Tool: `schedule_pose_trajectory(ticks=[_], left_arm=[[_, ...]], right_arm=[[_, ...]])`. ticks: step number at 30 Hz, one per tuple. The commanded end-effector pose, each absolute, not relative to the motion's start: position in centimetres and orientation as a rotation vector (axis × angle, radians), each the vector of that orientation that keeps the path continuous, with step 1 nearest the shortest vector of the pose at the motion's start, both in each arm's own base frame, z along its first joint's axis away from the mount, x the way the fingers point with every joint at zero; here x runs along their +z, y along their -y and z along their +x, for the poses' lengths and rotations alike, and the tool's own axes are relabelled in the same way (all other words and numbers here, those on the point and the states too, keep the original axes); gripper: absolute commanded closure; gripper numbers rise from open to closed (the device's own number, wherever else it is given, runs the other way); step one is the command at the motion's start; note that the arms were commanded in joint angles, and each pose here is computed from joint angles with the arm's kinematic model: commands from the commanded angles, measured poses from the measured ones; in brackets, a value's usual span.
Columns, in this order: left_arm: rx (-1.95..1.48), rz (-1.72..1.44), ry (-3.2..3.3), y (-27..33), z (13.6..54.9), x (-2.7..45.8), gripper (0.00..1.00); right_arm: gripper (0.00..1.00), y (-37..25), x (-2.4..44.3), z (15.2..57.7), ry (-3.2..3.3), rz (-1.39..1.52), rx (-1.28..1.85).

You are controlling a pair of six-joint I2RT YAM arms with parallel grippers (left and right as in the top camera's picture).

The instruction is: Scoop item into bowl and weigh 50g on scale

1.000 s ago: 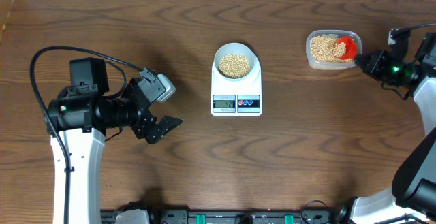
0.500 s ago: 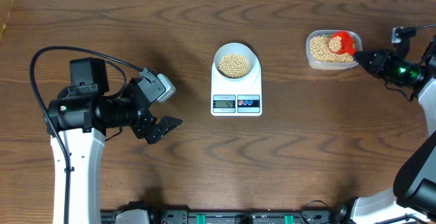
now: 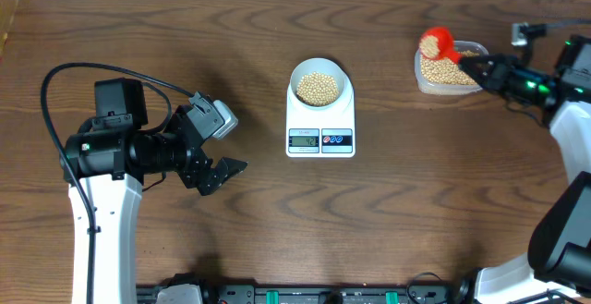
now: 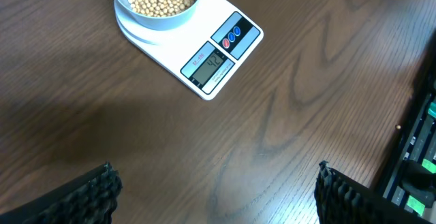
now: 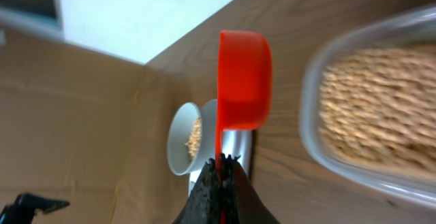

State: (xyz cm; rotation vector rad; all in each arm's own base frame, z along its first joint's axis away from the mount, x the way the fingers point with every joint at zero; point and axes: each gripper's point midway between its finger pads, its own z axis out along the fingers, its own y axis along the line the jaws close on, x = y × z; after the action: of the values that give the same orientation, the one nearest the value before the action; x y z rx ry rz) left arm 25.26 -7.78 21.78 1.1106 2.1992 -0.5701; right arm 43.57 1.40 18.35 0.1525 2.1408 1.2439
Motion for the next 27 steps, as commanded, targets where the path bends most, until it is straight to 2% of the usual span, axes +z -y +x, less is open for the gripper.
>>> schedule_pose_trajectory(ticks=[1,12,18,27], left_arm=[[-0.556,1.128,-2.154,8.0,25.5,22.9,0.07],[-0.556,1.129,-2.154,8.0,25.4,22.9,0.07],[-0.557,1.128,-2.154,8.0,25.4,22.9,0.07],[-0.556,1.128,-2.154,8.0,25.5,22.9,0.07]], right_arm=[[0.99,-5.2,19.1,43.6,-2.140,0.102,1.355],[0.99,-13.9,18.9,43.3,-2.187,-0.095,1.355],[0.99,-16.6,18.8,43.0,-2.134,-0.336,1.244],[0.99,-18.4,18.1,42.5,-2.096,-0.522,1.129]])
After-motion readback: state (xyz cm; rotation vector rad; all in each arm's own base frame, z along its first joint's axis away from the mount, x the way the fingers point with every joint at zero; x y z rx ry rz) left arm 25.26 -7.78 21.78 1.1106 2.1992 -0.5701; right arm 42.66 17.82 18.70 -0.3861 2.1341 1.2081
